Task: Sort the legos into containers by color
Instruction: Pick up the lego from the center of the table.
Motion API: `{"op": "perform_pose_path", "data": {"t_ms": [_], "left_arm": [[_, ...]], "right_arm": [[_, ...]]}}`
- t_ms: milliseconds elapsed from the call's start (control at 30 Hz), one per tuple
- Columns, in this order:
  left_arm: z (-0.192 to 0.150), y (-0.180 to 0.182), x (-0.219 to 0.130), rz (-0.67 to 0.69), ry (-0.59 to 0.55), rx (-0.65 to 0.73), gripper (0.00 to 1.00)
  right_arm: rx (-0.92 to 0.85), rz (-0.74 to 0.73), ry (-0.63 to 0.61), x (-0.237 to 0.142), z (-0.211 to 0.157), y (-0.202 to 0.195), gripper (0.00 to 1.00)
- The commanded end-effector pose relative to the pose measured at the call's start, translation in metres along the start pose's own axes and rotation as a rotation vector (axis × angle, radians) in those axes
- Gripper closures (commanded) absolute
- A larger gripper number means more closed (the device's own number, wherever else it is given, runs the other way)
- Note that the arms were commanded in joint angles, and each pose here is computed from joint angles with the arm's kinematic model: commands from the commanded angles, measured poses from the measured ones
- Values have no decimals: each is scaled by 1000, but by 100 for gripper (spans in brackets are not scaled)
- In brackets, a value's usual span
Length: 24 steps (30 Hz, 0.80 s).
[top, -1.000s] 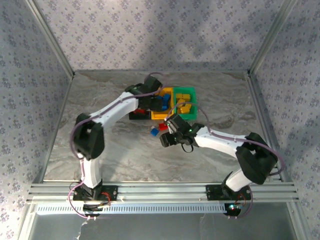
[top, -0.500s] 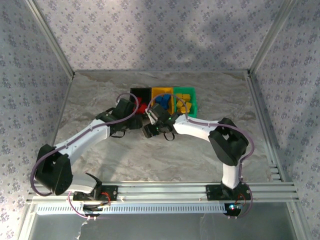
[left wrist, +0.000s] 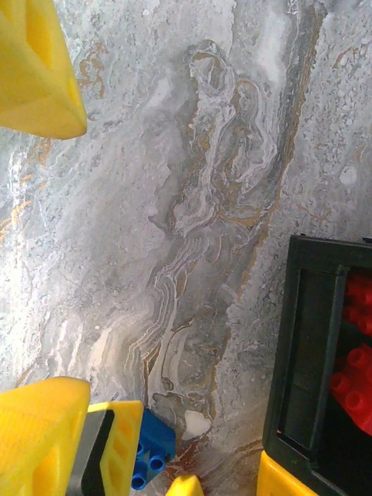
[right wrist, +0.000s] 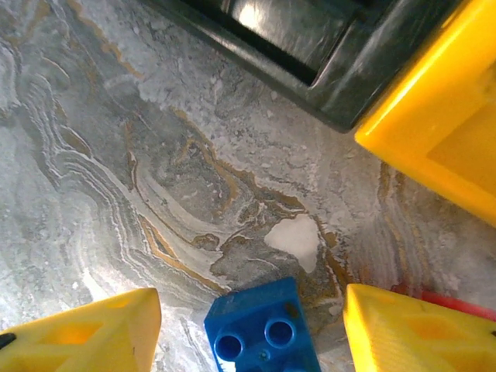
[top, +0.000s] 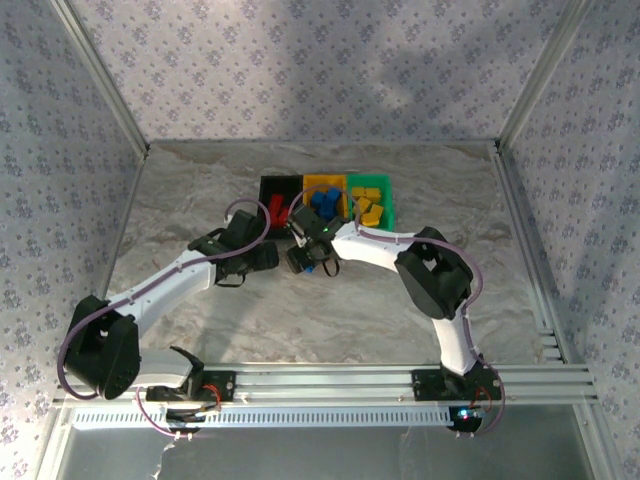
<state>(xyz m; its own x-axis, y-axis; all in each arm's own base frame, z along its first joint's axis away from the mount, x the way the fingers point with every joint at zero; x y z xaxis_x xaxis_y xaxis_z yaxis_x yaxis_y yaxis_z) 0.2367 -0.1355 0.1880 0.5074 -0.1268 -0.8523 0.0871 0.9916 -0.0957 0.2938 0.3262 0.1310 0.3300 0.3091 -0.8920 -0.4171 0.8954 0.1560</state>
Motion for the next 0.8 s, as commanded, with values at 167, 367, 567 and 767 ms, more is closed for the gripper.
{"op": "perform_pose_path", "data": {"t_ms": [167,367,567,767], "left_arm": [[-7,5,-5,-10,-21,-34,20],[-10,9,-4,-7,-17,-41,20],[-10,9,-4,-9,-15,-35,20],[-12,10,-4,-17,-10,-43,20]], "right_arm": [[-32,-59,53,11,-9,2,51],[-31,-64,35,1,-9,1,65],[3,-49,-55,-32,11,-9,67],[90,-59,-148,-54,53,-43,66]]}}
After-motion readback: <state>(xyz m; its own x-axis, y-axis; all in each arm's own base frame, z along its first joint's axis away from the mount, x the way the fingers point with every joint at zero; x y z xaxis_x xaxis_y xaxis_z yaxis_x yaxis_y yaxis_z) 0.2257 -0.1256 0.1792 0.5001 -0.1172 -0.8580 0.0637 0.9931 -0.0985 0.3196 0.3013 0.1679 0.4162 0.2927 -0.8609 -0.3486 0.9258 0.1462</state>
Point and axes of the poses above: each hand's point on the last joint's axis, 136 mm out from that joint toward the fingers, its own x axis out along the fingers, its own y axis along the line the jaws close on, z = x × y, the point moved 10 cm from there along -x, back along the fingers, and after that the axes turned 11 degrees about x, right-handed, at the moved point
